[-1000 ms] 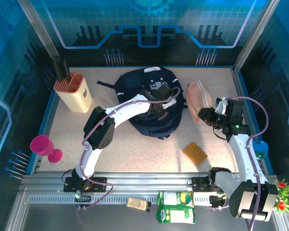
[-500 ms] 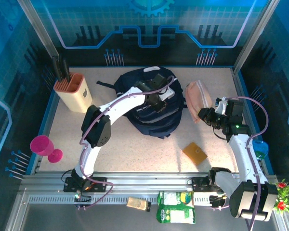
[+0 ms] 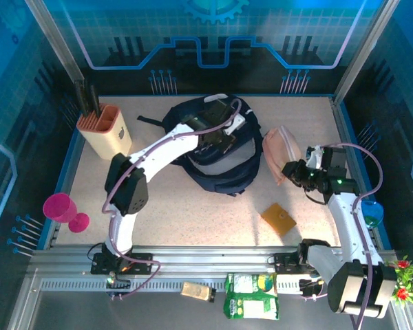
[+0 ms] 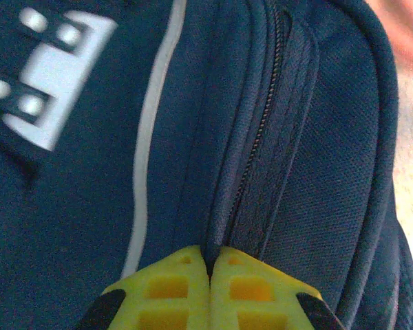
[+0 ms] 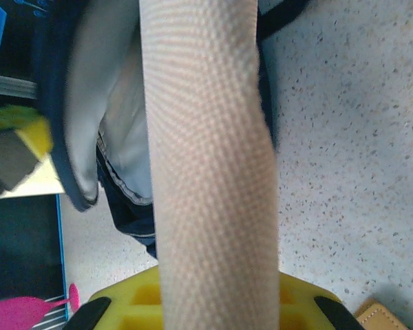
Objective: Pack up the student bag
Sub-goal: Open the student bag at the top-center of the table, then place the pencil pouch in the student bag.
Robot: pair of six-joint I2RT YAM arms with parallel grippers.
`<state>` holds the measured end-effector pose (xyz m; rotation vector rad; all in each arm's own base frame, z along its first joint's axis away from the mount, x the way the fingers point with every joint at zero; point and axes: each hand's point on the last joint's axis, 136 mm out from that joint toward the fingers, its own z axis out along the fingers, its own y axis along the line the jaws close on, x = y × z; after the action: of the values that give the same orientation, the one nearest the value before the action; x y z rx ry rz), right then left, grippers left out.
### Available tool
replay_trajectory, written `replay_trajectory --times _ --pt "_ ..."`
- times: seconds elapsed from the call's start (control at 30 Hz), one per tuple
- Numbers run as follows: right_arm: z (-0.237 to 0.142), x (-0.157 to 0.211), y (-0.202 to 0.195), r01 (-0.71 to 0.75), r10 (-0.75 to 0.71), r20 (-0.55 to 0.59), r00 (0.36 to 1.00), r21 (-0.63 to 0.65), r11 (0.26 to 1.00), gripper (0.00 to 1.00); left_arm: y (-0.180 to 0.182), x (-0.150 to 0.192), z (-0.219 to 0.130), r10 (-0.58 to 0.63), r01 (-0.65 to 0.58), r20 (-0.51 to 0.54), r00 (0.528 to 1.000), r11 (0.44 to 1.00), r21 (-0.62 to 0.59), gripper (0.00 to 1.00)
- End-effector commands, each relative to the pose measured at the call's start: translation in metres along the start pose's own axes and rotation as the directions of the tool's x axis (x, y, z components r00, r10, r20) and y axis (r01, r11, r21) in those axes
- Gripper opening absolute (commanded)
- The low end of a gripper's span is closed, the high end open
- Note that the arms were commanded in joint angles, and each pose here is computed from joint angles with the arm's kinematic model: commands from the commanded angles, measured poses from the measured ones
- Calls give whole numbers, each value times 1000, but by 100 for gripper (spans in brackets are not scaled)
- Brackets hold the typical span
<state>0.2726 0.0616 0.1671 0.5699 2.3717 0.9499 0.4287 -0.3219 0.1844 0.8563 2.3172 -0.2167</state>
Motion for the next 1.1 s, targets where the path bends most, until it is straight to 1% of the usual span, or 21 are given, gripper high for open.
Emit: replay_trajectory --times 0.0,0.13,0.3,0.43,0.53,0.63,0.87,1.07 --pt "-1 5 16 -19 14 -67 998 -84 996 12 35 -68 -52 -75 108 303 950 990 -94 0" --pt "6 13 42 -15 -13 -147 989 -183 983 13 24 -79 -64 -69 85 343 937 996 -31 0" --pt "30 24 69 -36 -24 -242 970 -242 970 13 16 -84 -74 -61 63 363 930 998 5 0" --pt "56 24 90 -44 -32 -282 959 -257 965 13 12 -87 -81 -57 50 380 923 998 29 0" --pt "83 22 99 -90 8 -308 951 -254 963 13 11 -87 -84 -55 46 383 922 998 33 0" --pt "107 11 116 -115 26 -308 951 -274 955 13 10 -86 -87 -52 42 385 921 999 35 0" --pt "162 -2 128 -176 94 -314 945 -243 954 12 9 -86 -97 -59 46 401 914 998 41 0" --pt "201 -13 138 -188 113 -275 955 -262 947 12 7 -86 -102 -79 61 408 910 997 57 0"
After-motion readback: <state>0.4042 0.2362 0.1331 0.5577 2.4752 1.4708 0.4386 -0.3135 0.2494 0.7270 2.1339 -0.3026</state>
